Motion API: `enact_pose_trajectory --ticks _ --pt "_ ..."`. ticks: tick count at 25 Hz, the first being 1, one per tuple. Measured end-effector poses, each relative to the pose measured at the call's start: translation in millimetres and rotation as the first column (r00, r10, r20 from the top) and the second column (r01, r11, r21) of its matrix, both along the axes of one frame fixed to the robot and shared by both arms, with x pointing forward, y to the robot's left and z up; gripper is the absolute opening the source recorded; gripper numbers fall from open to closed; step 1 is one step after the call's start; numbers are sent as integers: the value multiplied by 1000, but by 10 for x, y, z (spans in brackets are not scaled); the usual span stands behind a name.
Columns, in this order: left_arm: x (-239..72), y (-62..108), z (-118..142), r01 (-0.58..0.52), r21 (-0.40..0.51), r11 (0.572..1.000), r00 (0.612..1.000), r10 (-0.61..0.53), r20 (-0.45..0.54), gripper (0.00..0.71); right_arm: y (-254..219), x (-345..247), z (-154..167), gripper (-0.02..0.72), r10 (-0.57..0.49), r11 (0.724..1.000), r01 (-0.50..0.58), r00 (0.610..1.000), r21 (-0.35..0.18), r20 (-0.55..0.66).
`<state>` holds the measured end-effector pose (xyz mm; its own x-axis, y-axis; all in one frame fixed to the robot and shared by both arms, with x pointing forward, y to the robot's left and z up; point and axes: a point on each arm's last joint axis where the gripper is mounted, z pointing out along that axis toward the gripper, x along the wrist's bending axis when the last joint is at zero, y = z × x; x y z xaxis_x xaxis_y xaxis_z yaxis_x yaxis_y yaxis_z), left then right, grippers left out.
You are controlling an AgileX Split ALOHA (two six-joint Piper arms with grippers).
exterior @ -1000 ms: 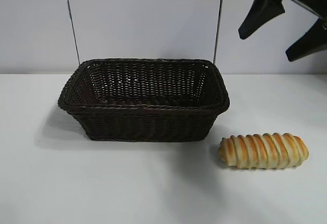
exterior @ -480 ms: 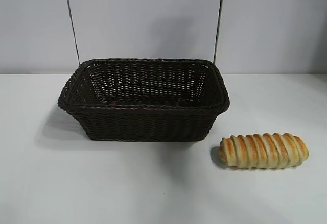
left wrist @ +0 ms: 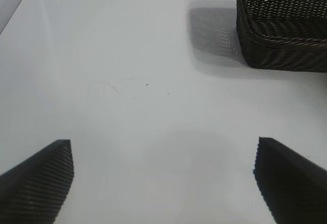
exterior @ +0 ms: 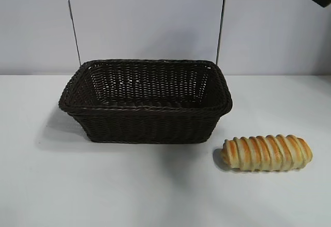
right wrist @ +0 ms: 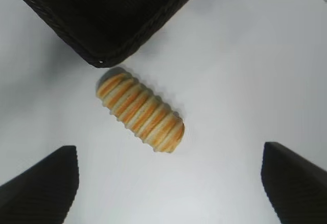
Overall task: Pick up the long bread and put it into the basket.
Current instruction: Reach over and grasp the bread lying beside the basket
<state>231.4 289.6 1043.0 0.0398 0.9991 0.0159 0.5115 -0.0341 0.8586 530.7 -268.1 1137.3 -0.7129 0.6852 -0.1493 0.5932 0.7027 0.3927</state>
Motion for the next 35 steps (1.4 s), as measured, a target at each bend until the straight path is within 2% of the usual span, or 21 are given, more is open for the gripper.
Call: enact_pose_trajectory --ticks 9,15,25,27,32,35 --pt "0 0 0 0 0 1000 1000 0 0 689 -4 -68 -571 672 65 997 -68 993 -27 -94" --pt "0 0 0 1 0 1000 1000 -1 0 689 20 -92 -927 672 92 996 -93 990 -4 -104" --pt "-2 2 0 22 0 1000 1000 -22 0 689 87 99 -1294 672 101 995 -100 982 15 -162" --pt "-2 2 0 22 0 1000 1000 -22 0 689 158 138 -1387 672 124 992 -125 977 4 -174" --pt "-2 2 0 22 0 1000 1000 -22 0 689 377 210 -1574 672 210 972 -223 964 -69 -164" --pt "-2 2 0 22 0 1000 1000 -22 0 689 434 251 -1687 672 223 965 -242 960 -99 -171"
